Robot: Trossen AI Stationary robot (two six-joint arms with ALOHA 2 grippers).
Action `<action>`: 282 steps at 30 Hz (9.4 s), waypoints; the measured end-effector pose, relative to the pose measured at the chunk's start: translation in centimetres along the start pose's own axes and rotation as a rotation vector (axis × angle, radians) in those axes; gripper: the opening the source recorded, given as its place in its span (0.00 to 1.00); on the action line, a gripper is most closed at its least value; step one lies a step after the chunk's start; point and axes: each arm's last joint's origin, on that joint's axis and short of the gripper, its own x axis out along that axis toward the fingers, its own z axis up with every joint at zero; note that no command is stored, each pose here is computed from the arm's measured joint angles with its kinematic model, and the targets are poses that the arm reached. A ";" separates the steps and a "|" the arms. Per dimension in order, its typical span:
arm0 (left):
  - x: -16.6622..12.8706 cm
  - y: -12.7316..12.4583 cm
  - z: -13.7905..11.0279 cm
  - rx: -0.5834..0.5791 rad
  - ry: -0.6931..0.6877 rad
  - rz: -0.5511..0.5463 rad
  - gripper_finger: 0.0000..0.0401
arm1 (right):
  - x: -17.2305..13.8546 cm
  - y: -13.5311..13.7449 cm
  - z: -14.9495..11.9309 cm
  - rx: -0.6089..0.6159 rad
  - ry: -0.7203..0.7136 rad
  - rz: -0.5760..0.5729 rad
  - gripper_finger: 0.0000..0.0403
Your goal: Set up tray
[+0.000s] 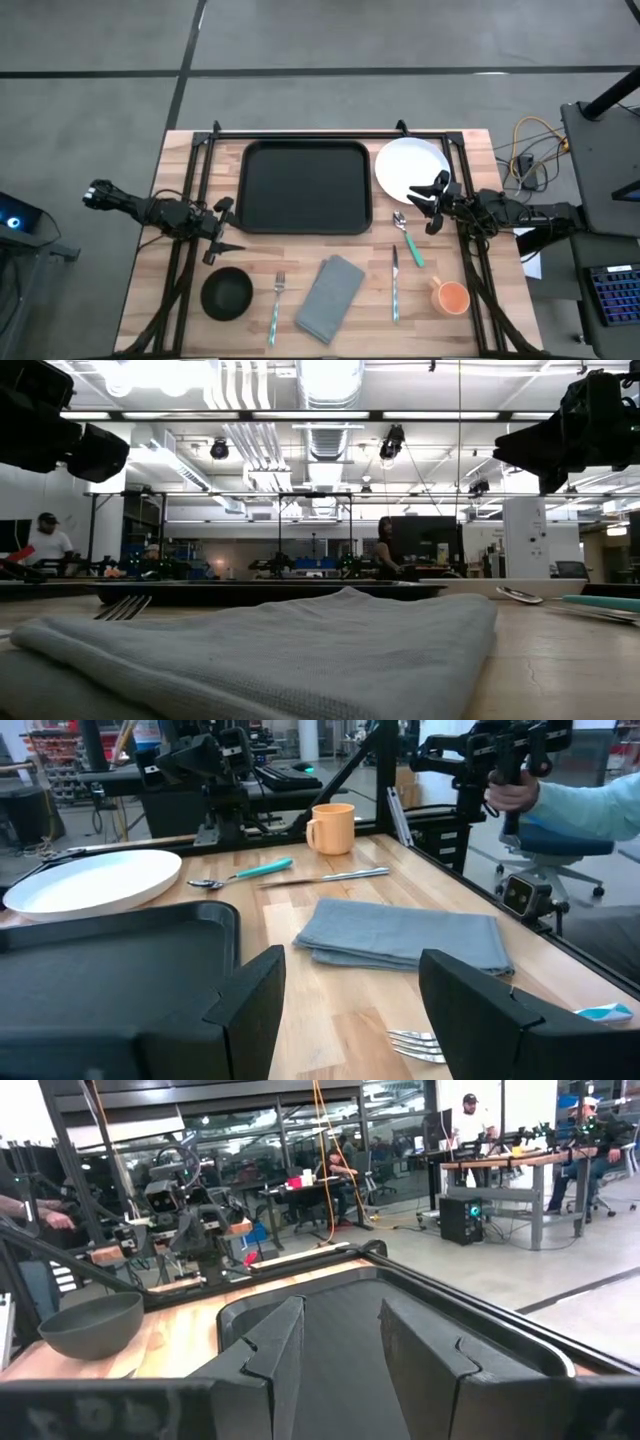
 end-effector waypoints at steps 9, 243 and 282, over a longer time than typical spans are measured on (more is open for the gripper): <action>0.0 0.3 0.2 -0.093 -0.026 0.110 0.52 | 0.0 1.6 4.6 0.037 0.050 0.252 0.38; 11.3 7.9 12.6 -0.115 0.428 0.661 0.06 | 30.0 7.5 17.4 -0.511 1.091 0.248 0.47; -0.4 15.9 -2.3 -0.290 0.283 1.124 0.06 | 12.5 4.0 5.7 -0.088 0.559 0.474 0.40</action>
